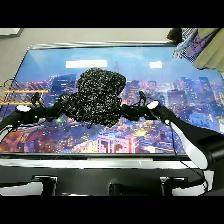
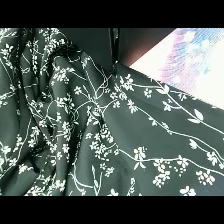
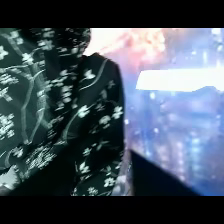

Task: Fold the clothes and pants, and hang the long-sleeved shirts on hangers.

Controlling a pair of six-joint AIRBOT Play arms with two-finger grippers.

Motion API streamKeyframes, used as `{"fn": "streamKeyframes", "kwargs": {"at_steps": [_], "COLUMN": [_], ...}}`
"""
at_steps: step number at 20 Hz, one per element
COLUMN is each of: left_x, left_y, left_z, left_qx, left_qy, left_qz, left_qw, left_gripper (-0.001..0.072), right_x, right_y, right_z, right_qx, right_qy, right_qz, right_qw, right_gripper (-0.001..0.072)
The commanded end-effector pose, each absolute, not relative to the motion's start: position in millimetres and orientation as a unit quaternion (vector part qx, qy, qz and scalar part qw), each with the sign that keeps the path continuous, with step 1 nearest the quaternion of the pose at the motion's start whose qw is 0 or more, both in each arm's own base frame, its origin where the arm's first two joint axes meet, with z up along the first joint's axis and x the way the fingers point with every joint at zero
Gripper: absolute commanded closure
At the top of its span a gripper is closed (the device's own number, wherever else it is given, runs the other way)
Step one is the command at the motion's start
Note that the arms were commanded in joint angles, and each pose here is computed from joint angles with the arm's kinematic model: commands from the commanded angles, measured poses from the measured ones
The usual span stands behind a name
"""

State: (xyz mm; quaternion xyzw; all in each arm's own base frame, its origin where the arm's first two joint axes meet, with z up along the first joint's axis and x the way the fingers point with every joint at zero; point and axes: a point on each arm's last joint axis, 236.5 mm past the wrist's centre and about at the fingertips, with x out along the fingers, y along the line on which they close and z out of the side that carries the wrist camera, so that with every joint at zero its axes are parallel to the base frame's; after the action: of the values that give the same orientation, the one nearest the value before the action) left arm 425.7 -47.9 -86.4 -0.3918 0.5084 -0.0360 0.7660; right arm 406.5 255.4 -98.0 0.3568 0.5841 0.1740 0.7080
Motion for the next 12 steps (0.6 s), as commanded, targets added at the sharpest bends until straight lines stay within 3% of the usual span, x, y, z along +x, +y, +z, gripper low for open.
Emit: {"fn": "streamKeyframes", "kwargs": {"at_steps": [1,2,5,7,12], "left_x": [425,425,425,440,469], "left_y": [-49,-50,-52,-48,-27], "left_z": [-86,-86,-73,-36,181], "left_qx": [-0.391,-0.392,-0.390,-0.375,-0.231], "left_qy": [0.509,0.511,0.504,0.470,0.321], "left_qz": [-0.038,-0.039,-0.049,-0.062,-0.107], "left_qw": [0.766,0.764,0.769,0.796,0.912], "left_gripper": [0.0689,0.0689,0.0691,0.0692,0.0693], "right_x": [405,403,416,444,478], "right_y": [263,268,265,244,167], "right_z": [-102,-100,-70,-7,228], "right_qx": [0.366,0.356,0.347,0.341,0.248], "right_qy": [0.586,0.584,0.546,0.479,0.261], "right_qz": [0.180,0.191,0.201,0.208,0.207], "right_qw": [0.701,0.704,0.735,0.781,0.910], "right_gripper": [0.0576,0.0693,0.0696,0.0696,0.0696]}}
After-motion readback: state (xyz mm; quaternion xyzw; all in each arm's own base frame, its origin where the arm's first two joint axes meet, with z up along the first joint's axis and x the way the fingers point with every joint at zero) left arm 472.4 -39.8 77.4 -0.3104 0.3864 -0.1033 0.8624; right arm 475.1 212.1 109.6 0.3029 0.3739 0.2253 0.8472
